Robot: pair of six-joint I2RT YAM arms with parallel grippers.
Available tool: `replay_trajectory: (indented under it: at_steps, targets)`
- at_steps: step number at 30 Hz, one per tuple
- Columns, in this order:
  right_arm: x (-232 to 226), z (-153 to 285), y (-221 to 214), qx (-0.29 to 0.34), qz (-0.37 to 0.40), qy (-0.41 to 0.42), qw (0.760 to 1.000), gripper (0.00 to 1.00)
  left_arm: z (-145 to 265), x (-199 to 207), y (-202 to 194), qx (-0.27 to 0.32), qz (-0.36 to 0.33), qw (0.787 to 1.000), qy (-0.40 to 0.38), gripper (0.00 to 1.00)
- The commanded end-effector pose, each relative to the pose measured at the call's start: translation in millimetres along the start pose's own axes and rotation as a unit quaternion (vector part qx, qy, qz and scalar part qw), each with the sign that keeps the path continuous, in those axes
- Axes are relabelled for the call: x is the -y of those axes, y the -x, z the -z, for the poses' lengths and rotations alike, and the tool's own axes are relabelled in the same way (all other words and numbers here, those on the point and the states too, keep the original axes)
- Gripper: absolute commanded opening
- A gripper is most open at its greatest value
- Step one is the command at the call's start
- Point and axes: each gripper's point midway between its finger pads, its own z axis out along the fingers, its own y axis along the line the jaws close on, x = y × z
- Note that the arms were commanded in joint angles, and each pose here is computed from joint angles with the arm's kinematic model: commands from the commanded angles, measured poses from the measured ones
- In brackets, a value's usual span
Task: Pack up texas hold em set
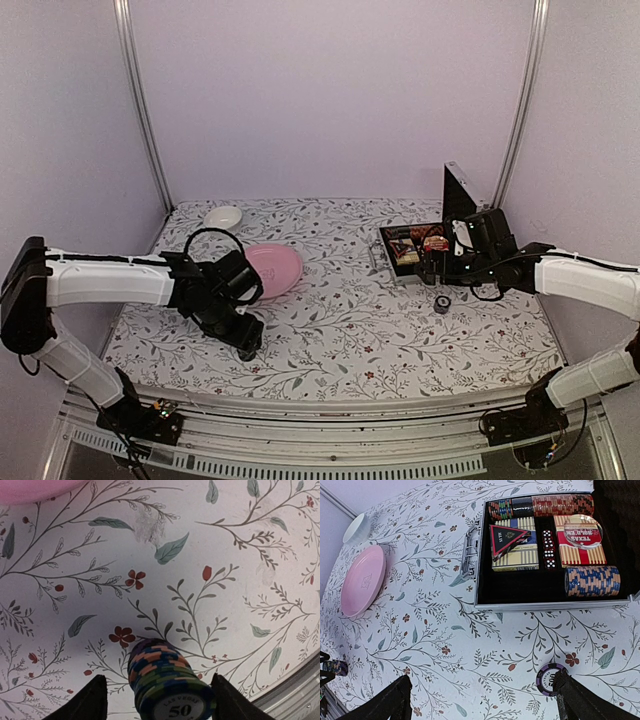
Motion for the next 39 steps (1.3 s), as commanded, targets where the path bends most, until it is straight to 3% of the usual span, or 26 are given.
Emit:
replay_trajectory:
  at_steps: [1,7,18,32,39]
  targets:
    - [-1,1,2,0.010,-0.005,0.006,1.000,0.99,-3,1,1,0.002,-0.014,1.000,0.008,0.67]
    - [0,-1,0,0.006,-0.007,0.004,1.000,0.99,-7,2,-1,-0.004,-0.015,1.000,0.006,0.59]
    - [2,-3,-2,0.004,-0.007,0.001,1.000,0.99,-12,4,-6,-0.017,-0.019,1.000,0.003,0.53]
    - [-2,3,3,0.012,-0.011,0.010,1.000,0.99,-10,6,-9,-0.026,-0.023,0.999,-0.003,0.34]
    - [-22,15,14,0.008,-0.025,0.051,0.998,0.99,13,12,4,-0.013,-0.039,0.999,-0.010,0.32]
